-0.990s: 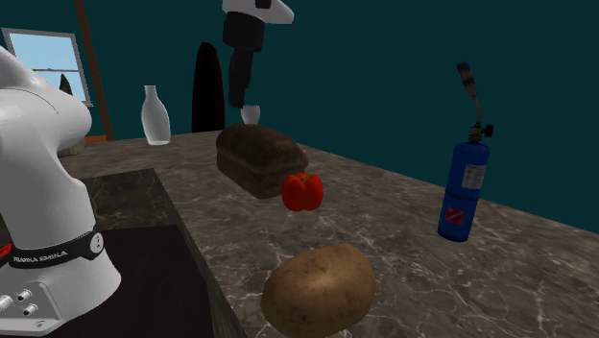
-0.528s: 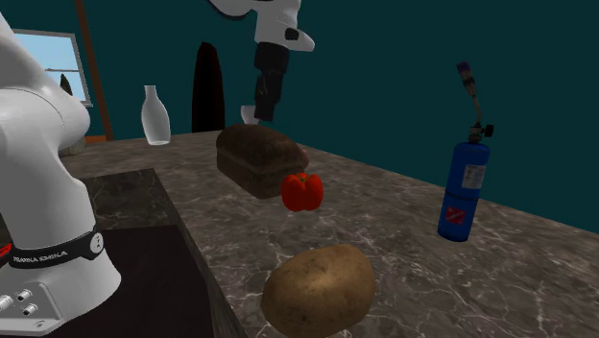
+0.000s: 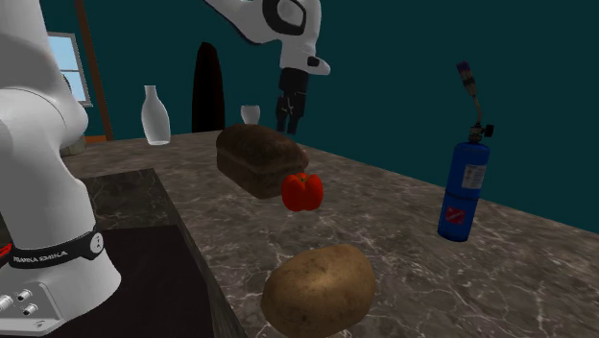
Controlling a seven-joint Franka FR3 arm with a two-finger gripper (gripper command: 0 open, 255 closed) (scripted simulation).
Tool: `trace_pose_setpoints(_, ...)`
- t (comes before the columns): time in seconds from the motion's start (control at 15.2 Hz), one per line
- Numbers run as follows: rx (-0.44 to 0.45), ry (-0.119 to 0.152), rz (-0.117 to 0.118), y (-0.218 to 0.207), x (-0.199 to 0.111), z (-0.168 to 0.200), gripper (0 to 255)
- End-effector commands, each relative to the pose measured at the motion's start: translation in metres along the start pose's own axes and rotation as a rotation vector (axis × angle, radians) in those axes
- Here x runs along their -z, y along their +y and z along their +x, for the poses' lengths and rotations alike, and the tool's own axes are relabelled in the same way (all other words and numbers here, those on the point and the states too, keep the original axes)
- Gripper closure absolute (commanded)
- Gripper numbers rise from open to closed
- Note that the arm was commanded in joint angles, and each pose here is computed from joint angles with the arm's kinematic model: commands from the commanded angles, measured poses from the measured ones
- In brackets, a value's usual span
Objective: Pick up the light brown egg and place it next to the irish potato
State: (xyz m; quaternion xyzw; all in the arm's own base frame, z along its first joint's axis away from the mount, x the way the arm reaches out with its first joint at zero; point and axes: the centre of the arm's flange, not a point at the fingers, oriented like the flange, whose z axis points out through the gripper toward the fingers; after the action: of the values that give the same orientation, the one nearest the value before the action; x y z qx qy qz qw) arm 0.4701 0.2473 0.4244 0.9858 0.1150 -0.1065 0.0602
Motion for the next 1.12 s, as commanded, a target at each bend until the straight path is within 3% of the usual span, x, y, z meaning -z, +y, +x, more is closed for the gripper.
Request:
trace_pose_setpoints(0.0, 0.006, -0.003, -0.014, -0.018, -0.006, 0.02, 0)
trace_pose_setpoints(0.53, 0.031, -0.017, -0.07, -0.09, -0.034, 0.102, 0)
trace_pose_setpoints(1.06, 0.031, -0.017, -0.07, -0.087, -0.074, 0.101, 0)
